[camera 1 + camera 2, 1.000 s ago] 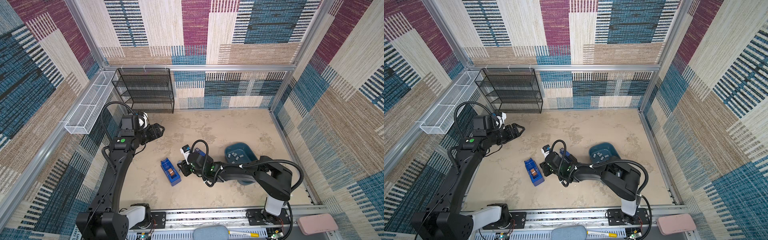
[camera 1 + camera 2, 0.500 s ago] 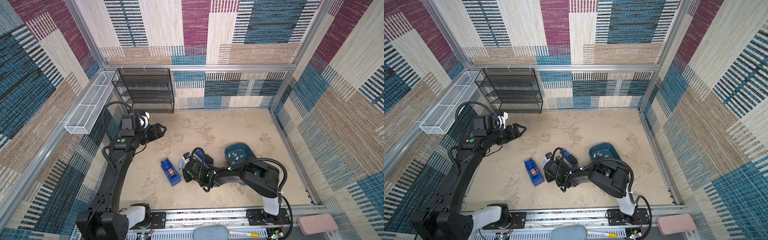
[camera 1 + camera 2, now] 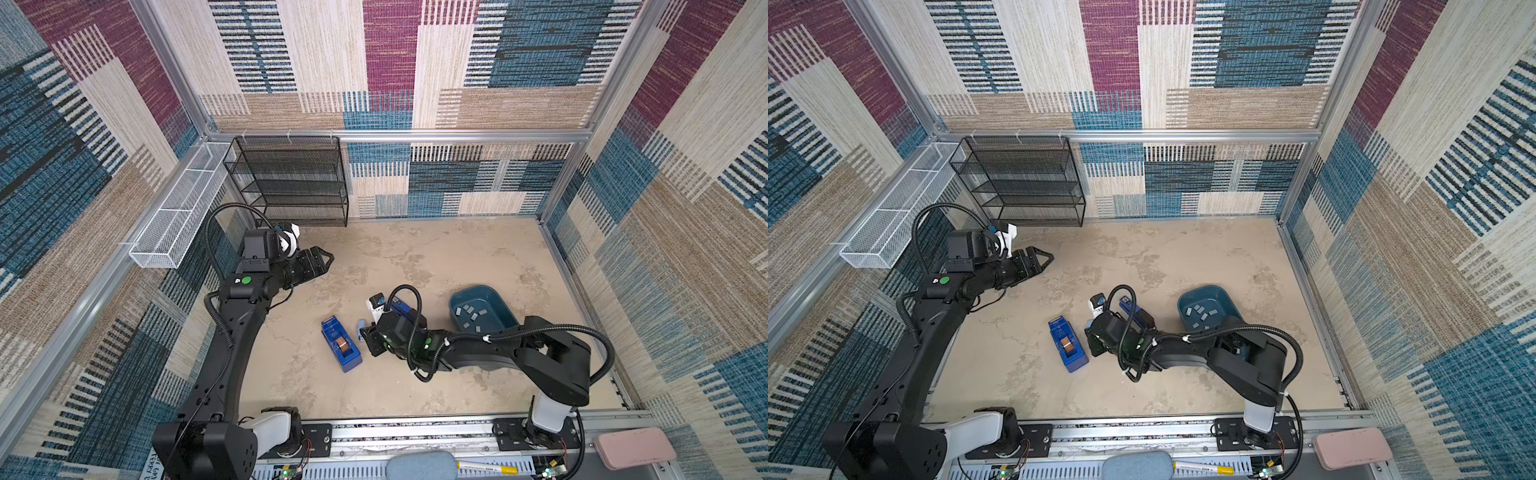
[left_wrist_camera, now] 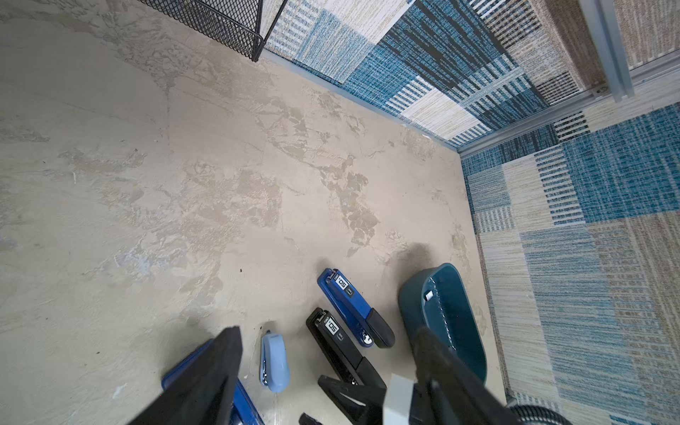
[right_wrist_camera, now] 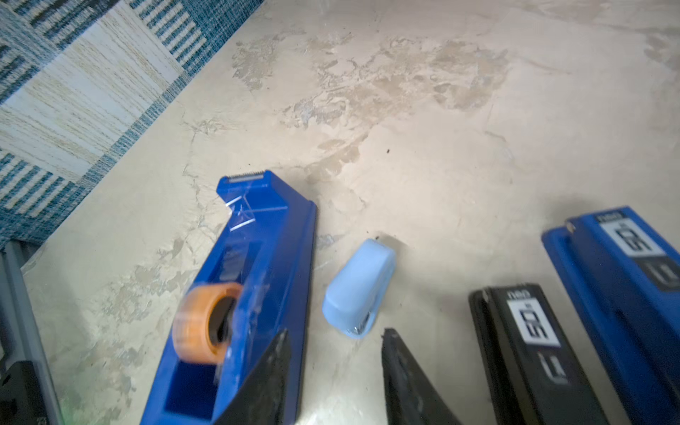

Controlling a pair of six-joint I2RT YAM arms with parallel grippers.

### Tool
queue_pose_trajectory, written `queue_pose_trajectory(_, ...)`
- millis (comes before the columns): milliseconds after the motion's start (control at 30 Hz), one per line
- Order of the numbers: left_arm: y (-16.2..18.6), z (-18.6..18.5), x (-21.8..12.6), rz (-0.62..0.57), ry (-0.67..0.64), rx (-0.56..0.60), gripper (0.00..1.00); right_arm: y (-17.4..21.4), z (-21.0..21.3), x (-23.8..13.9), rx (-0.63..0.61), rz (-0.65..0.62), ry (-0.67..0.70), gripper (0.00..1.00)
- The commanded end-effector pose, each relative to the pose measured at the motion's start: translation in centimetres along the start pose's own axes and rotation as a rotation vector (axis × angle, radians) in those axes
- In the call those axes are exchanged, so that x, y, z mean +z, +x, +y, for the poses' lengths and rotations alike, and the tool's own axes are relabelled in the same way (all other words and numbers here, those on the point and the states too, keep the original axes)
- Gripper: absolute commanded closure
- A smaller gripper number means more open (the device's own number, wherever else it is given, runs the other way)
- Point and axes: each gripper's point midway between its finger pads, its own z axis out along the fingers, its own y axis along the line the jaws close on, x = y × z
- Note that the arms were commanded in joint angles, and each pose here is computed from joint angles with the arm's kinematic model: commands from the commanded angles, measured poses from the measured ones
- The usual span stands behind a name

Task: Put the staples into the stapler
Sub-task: 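Move the right gripper down to the light-blue mini stapler while the left arm rises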

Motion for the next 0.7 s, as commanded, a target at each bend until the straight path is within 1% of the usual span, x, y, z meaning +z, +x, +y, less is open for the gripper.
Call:
queue_pose_trajectory(0, -0.6, -0.5, -0.5, -0.025, 0.015, 0.041, 0.22, 0.6, -0.5, 2.3, -0.025, 0.03, 0.068, 0.62)
queue_pose_trajectory(100, -0.6, -0.6, -0.4, -0.023, 0.02, 0.04, 0.22, 1.5, -1.1, 4.0, -0.027, 0.058, 0.116, 0.67)
queue_pose_trajectory(167, -0.6, -0.7, -0.6, -0.026, 0.023, 0.042, 0.22, 3.1, -1.9, 4.8, -0.019, 0.089, 0.141, 0.73)
queue_pose_trajectory(233, -0.6, -0.7, -0.7, -0.028, 0.024, 0.041, 0.22, 4.7, -2.9, 4.7, -0.009, 0.111, 0.158, 0.76)
queue_pose_trajectory(367, -0.7, -0.7, -0.7, -0.031, 0.026, 0.038, 0.21, 7.8, -5.5, 3.6, -0.006, 0.139, 0.211, 0.78)
queue_pose_trajectory(433, -0.8, -0.6, -0.7, -0.031, 0.027, 0.036, 0.21, 8.8, -6.3, 3.1, -0.008, 0.147, 0.223, 0.78)
queue_pose_trajectory(533, -0.7, -0.5, -0.6, -0.027, 0.026, 0.033, 0.21, 9.3, -6.7, 2.2, -0.015, 0.147, 0.224, 0.77)
queue_pose_trajectory(667, -0.7, -0.5, -0.6, -0.028, 0.025, 0.035, 0.21, 8.1, -6.5, 1.4, -0.039, 0.125, 0.221, 0.68)
